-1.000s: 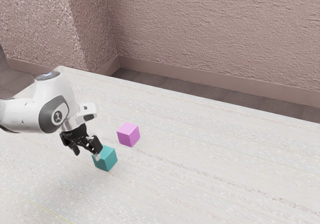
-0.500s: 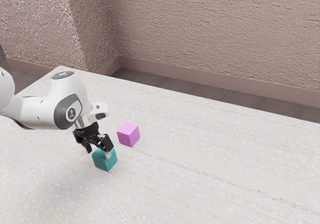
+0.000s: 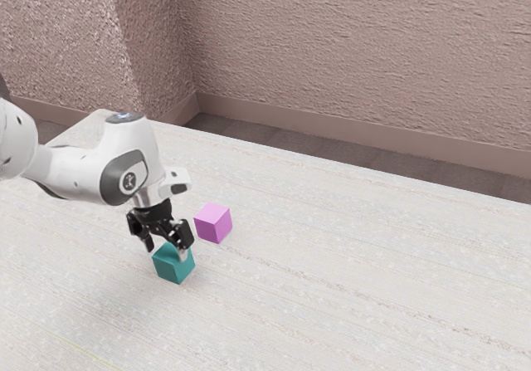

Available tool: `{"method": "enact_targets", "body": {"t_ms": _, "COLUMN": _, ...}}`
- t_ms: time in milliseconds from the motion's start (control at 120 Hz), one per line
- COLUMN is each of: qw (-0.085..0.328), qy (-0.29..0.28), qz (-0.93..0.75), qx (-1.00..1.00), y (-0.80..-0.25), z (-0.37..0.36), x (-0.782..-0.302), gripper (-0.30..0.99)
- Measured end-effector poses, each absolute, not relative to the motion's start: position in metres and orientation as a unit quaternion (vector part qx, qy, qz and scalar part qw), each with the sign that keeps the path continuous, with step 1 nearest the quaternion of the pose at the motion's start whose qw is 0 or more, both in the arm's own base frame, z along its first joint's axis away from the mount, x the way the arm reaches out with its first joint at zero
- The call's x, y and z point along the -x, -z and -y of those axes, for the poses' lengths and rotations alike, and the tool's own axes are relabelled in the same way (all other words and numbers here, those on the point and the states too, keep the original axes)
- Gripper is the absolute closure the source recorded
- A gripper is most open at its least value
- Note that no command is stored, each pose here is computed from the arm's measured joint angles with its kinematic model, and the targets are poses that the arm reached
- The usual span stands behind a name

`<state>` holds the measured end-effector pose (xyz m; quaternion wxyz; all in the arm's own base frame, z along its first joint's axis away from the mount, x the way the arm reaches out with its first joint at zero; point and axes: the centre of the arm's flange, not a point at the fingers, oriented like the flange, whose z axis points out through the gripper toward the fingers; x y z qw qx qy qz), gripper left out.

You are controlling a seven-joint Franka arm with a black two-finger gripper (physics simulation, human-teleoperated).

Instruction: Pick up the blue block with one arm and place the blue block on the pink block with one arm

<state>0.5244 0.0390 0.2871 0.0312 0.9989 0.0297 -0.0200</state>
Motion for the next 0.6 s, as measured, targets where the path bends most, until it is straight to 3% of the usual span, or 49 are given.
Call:
{"method": "enact_targets", "body": {"t_ms": 275, "qw": 0.017, "qy": 0.048, "qz": -0.037, "qx": -0.998, "y": -0.276, "z": -0.027, "x": -0.529, "gripper": 0.00}}
{"method": "enact_targets", "body": {"t_ms": 600, "qw": 0.010, "qy": 0.028, "qz": -0.038, "qx": -0.999, "y": -0.269, "z": -0.028, "x": -0.534, "gripper": 0.00}}
